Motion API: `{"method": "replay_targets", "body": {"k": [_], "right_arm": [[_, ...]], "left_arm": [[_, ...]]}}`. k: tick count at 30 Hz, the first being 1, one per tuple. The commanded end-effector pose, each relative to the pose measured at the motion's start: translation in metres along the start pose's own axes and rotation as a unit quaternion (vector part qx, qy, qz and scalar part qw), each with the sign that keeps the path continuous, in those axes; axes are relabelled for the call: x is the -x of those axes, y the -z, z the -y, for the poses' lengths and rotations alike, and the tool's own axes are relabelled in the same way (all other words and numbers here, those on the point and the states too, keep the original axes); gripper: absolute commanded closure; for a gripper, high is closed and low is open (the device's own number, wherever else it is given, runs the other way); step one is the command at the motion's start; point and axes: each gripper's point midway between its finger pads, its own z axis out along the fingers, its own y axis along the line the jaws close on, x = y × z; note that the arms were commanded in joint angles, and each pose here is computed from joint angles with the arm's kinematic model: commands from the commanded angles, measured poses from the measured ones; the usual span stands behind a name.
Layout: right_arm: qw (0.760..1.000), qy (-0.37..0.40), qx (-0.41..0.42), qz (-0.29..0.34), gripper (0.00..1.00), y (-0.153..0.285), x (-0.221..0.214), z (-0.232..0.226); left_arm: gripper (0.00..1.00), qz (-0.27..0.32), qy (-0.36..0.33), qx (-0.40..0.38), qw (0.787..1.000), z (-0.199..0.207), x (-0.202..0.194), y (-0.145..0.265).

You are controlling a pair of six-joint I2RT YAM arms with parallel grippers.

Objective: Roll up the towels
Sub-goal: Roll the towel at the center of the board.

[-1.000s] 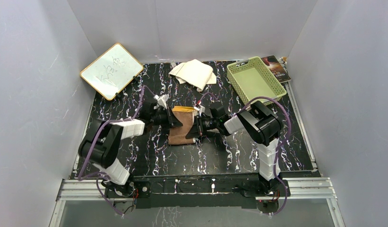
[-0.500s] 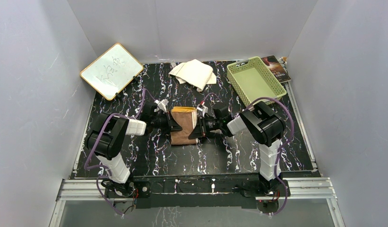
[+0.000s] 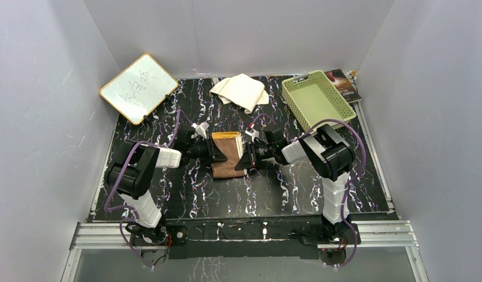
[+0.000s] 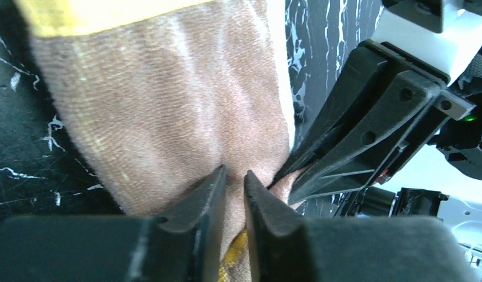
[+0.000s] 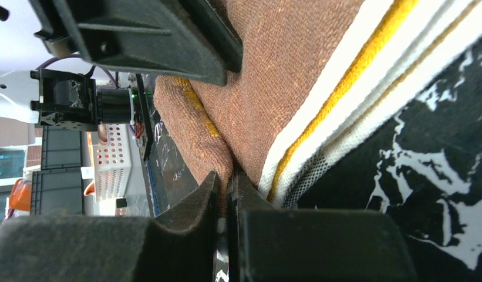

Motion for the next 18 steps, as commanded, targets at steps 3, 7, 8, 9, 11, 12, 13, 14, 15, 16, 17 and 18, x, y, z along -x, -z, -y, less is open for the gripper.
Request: {"method": "replay_targets", "body": {"k": [3,7,8,9,11,12,13,14,15,16,17,18], "right_arm": [[0.990,-0.039,-0.136,-0.026,1.00,0.006,-0.024,0.063],[0.988,-0.045,-0.142,-0.030,1.00,0.006,-0.027,0.066],[0.988,-0.045,-0.142,-0.031,1.00,0.006,-0.027,0.067],[0.988,-0.047,-0.143,-0.031,1.00,0.005,-0.027,0.067],[0.987,-0.052,-0.147,-0.036,1.00,0.005,-0.029,0.071],[0.987,-0.051,-0.146,-0.037,1.00,0.004,-0.028,0.071],[0.987,-0.051,-0.145,-0.037,1.00,0.004,-0.027,0.071],[0.987,-0.050,-0.146,-0.037,1.00,0.003,-0.027,0.072],[0.987,-0.049,-0.146,-0.037,1.00,0.003,-0.027,0.072],[0.988,-0.049,-0.145,-0.037,1.00,0.002,-0.026,0.072],[0.988,-0.049,-0.144,-0.038,1.00,0.002,-0.026,0.072],[0.988,-0.049,-0.144,-0.038,1.00,0.001,-0.026,0.073]], "left_arm": [[0.75,0.051,-0.029,0.043,0.997,0.011,0.034,0.025],[0.97,0.093,-0.056,0.017,0.994,0.048,0.051,0.054],[1.00,0.089,-0.057,0.001,0.994,0.055,0.047,0.057],[1.00,0.078,-0.052,-0.015,0.995,0.060,0.041,0.058],[1.00,0.052,-0.035,-0.055,0.997,0.067,0.024,0.057],[1.00,0.045,-0.022,-0.068,0.996,0.067,0.016,0.056],[1.00,0.042,-0.013,-0.078,0.996,0.066,0.009,0.056],[1.00,0.038,-0.004,-0.082,0.996,0.062,0.002,0.055],[1.00,0.032,0.007,-0.084,0.996,0.058,-0.006,0.054],[1.00,0.028,0.014,-0.087,0.996,0.055,-0.010,0.053],[1.00,0.023,0.021,-0.089,0.996,0.053,-0.016,0.052],[1.00,0.020,0.026,-0.092,0.995,0.051,-0.019,0.051]]}}
